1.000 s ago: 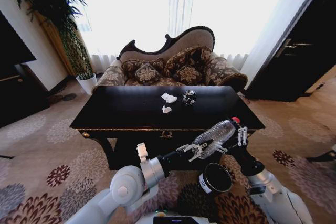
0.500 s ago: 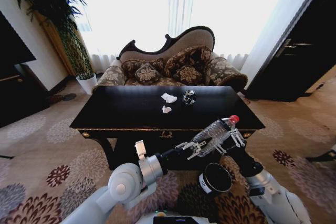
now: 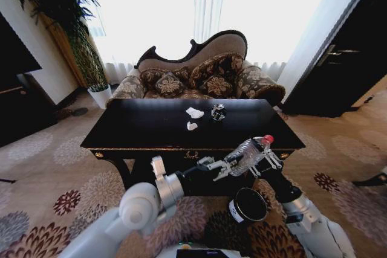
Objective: Move to the front of the table and place the trash on the table into the trash bin.
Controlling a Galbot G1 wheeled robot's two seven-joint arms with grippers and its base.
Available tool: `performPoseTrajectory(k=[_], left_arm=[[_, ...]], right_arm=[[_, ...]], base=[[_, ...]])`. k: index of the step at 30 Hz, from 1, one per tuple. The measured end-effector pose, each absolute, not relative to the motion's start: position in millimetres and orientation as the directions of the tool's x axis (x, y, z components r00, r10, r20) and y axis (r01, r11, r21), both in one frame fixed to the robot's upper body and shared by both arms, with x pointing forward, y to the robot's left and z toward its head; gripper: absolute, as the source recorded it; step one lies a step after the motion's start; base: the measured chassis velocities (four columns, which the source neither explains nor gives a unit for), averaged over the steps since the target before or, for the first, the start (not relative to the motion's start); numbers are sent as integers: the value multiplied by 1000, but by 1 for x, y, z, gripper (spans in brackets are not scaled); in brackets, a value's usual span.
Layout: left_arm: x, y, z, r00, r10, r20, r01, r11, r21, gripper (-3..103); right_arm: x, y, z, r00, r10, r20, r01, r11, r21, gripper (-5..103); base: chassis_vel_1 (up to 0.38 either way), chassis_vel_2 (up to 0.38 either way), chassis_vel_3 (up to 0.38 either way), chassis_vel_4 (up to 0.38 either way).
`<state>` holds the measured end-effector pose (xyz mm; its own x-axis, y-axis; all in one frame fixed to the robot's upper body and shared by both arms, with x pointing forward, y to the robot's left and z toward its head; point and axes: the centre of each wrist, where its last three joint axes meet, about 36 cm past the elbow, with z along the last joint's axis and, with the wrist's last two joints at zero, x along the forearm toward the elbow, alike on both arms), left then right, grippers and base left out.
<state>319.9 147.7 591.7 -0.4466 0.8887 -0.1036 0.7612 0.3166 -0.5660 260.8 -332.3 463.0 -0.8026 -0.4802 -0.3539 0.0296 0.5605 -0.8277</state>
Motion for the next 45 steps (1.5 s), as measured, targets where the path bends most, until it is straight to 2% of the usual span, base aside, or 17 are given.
performPoseTrajectory(k=[2,6,7,10,11,14,16,18,21,23,26,32,34,45], left_arm=[[322,155,599,-465,878,-113,781,347,-520,91],[324,164,602,-508,854,-115,786,405,-467,98],[325,166,602,-519,847,-115,786,420,-455,98],[335,184,596,-628,772,-102,751,566,-339,100],[335,184,596,-628,772,-102,751,566,-339,100],[349,214,582,-743,662,-96,668,727,-162,100],[354,235,576,-799,594,-100,601,794,-88,100],[355,242,574,-812,574,-103,582,810,-68,100],[360,275,563,-869,482,-115,481,876,36,100],[361,280,562,-877,466,-118,465,884,43,100],[369,312,559,-918,366,-152,357,930,85,100],[378,337,545,-941,300,-153,283,951,128,100],[371,346,523,-951,284,-124,263,951,165,100],[335,375,478,-979,182,-94,166,974,153,100]], right_arm=[[262,-332,455,-811,-473,-345,18,569,-822,25],[264,-333,444,-821,-463,-335,-1,587,-810,25],[265,-333,441,-824,-459,-333,-6,594,-804,25],[266,-331,422,-849,-423,-318,-44,656,-754,25],[266,-331,422,-849,-423,-318,-44,656,-754,25],[269,-332,401,-869,-395,-298,-71,696,-714,25],[271,-331,389,-884,-369,-286,-89,735,-672,25],[271,-331,384,-890,-358,-282,-94,750,-655,25],[274,-337,359,-921,-297,-250,-105,811,-575,25],[274,-339,355,-927,-285,-245,-105,822,-560,25],[271,-347,332,-952,-221,-211,-97,873,-477,25],[256,-360,307,-977,-143,-160,-70,917,-393,25],[248,-367,292,-987,-107,-123,-55,929,-367,25],[239,-373,235,-999,-36,9,-38,967,-252,25]], base=[[0,0,0,0],[0,0,0,0],[0,0,0,0],[0,0,0,0],[0,0,0,0],[0,0,0,0],[0,0,0,0],[0,0,0,0],[0,0,0,0],[0,0,0,0],[0,0,0,0],[0,0,0,0],[0,0,0,0],[0,0,0,0]])
